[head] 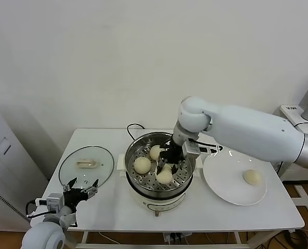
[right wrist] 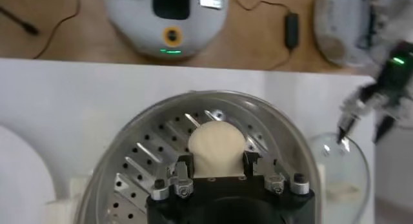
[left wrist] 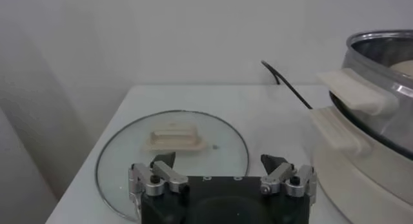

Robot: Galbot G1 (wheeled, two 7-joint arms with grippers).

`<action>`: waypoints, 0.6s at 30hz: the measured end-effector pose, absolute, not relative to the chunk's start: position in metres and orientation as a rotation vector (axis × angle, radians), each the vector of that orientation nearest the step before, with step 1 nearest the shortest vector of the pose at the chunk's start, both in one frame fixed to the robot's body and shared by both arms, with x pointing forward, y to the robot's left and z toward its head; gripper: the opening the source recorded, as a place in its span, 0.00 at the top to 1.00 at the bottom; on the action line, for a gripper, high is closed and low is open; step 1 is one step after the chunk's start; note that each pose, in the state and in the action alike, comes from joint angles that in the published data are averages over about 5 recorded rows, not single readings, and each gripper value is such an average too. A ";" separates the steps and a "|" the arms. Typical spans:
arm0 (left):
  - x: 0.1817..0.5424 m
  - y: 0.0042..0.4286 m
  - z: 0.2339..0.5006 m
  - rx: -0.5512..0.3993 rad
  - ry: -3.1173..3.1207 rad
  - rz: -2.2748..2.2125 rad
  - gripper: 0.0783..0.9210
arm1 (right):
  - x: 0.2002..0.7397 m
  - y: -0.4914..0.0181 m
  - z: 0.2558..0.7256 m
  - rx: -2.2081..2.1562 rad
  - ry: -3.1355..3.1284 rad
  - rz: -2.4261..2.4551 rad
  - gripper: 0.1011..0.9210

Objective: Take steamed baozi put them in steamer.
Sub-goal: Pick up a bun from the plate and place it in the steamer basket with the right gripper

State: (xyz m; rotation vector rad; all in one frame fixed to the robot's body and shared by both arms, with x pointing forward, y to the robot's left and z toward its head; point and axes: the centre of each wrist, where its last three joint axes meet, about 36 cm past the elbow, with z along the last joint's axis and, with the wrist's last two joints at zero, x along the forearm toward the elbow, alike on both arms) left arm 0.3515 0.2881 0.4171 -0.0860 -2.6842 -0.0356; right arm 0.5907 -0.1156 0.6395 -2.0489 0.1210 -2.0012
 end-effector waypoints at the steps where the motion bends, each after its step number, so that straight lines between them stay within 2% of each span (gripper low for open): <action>1: 0.352 0.288 0.417 -0.086 -2.684 -0.035 0.12 | 0.590 -0.114 0.637 -2.044 0.106 -2.002 0.54; 12: 0.353 0.289 0.415 -0.083 -2.681 -0.034 0.12 | 0.582 -0.102 0.610 -2.013 0.040 -1.987 0.53; 15: 0.353 0.289 0.415 -0.082 -2.682 -0.034 0.12 | 0.581 -0.100 0.605 -2.010 0.039 -1.979 0.48; 18: 0.353 0.290 0.415 -0.081 -2.681 -0.035 0.12 | 0.580 -0.099 0.604 -2.005 0.040 -1.979 0.38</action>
